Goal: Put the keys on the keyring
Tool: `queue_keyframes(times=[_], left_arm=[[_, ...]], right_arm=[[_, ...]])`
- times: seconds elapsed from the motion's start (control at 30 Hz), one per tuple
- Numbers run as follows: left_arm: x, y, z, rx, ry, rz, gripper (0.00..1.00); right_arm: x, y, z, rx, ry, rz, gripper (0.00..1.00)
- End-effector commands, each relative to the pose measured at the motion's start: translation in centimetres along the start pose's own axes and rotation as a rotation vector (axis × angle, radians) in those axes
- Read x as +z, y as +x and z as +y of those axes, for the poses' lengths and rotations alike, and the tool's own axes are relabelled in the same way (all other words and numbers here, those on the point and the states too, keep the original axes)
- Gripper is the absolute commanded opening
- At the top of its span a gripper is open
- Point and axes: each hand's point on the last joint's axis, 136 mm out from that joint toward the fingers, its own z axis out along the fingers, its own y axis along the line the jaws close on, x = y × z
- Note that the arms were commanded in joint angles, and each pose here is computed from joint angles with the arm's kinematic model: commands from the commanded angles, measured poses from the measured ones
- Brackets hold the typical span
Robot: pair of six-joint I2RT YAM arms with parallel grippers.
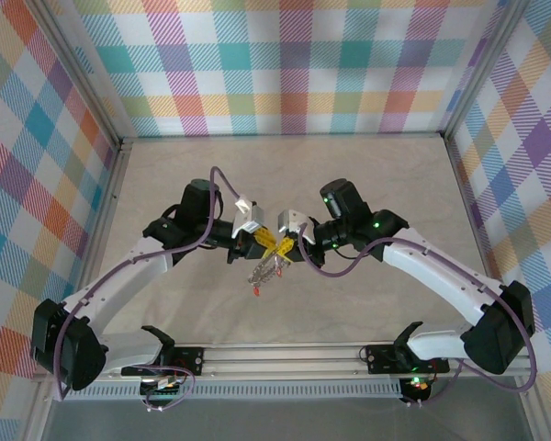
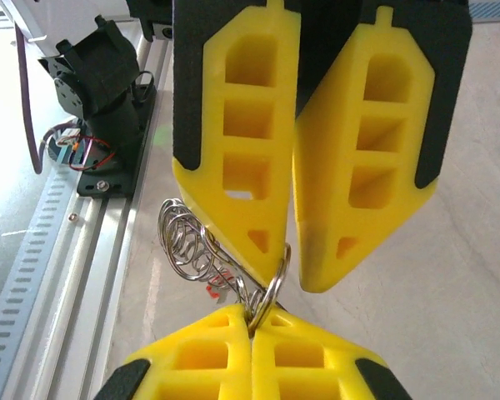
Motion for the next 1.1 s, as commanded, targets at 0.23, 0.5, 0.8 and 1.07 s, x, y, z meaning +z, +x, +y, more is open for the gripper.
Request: queue_keyframes(times=[0.23,0.5,0.8,1.07], left_arm=[[-0.4,-0.3,-3.0,0.042,0.129,0.007,0.21],[-0.2,-0.3,-2.6,0.019,0.127,0.018,0.17],[-0.4,-0.4,-2.8,0.046,0.118,0.013,0.00],[-0.6,-0.2,-2.8,0.070,0.087,0.013,0.00]], right_arm=[[-0.5,-2.3,0.6,-0.061,-0.040,-0.053,0.00],[-0.2,-2.7,0.4,-0.062,-0.062,-0.054,0.00],[0.0,-2.7,0.3,-0.057,-0.069,-0.055,0.00],[-0.3,-3.0,0.7,-0.059,-0.060,-0.101,0.04]])
